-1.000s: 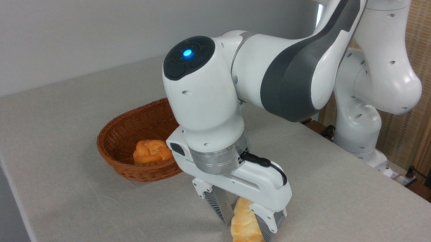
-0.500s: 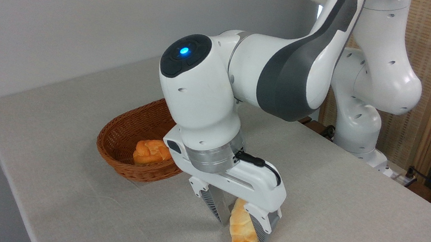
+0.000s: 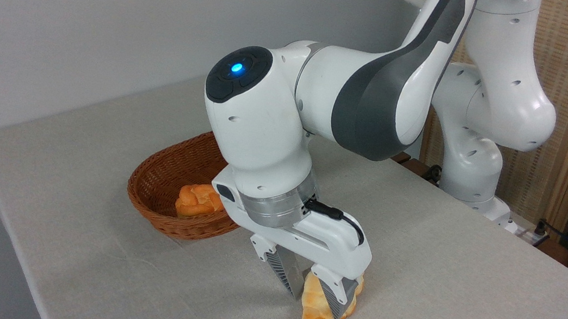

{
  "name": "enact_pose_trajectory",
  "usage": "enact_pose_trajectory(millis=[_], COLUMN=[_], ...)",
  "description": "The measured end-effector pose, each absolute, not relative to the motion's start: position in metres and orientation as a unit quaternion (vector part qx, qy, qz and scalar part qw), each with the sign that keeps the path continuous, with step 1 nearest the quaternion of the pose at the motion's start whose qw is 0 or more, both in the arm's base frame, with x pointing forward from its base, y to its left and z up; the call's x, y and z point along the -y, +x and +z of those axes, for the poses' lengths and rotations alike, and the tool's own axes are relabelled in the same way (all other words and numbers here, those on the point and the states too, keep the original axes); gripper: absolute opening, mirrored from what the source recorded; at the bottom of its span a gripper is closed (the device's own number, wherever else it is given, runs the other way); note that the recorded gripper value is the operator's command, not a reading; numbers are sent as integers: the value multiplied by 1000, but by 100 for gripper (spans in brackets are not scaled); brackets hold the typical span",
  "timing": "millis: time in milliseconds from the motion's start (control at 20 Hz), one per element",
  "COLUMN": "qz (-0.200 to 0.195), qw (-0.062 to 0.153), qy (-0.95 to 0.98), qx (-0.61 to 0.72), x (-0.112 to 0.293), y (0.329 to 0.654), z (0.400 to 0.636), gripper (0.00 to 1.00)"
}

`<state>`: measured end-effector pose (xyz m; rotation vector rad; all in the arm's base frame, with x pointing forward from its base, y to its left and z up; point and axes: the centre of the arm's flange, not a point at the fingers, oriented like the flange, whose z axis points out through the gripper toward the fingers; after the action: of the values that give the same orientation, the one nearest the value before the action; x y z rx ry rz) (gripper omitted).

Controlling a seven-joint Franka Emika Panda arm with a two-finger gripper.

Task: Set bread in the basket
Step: 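Lift the bread roll and carry it above the basket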

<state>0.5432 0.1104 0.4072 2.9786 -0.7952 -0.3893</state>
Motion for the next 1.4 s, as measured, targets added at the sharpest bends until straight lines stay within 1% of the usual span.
enact_pose_trajectory(millis=[700, 850, 950, 1000, 1250, 1300, 1400], qz=[-125, -121, -109, -105, -91, -88, -79], qw=[17, 16, 12, 11, 12, 16, 28], qy=[957, 957, 957, 957, 948, 946, 940], qx=[262, 263, 267, 272, 304, 311, 330], x=[-107, -107, -104, -98, -58, -47, -14], y=[544, 545, 550, 552, 556, 556, 556], z=[407, 412, 427, 439, 508, 519, 539], gripper=[39, 41, 41, 41, 41, 41, 41])
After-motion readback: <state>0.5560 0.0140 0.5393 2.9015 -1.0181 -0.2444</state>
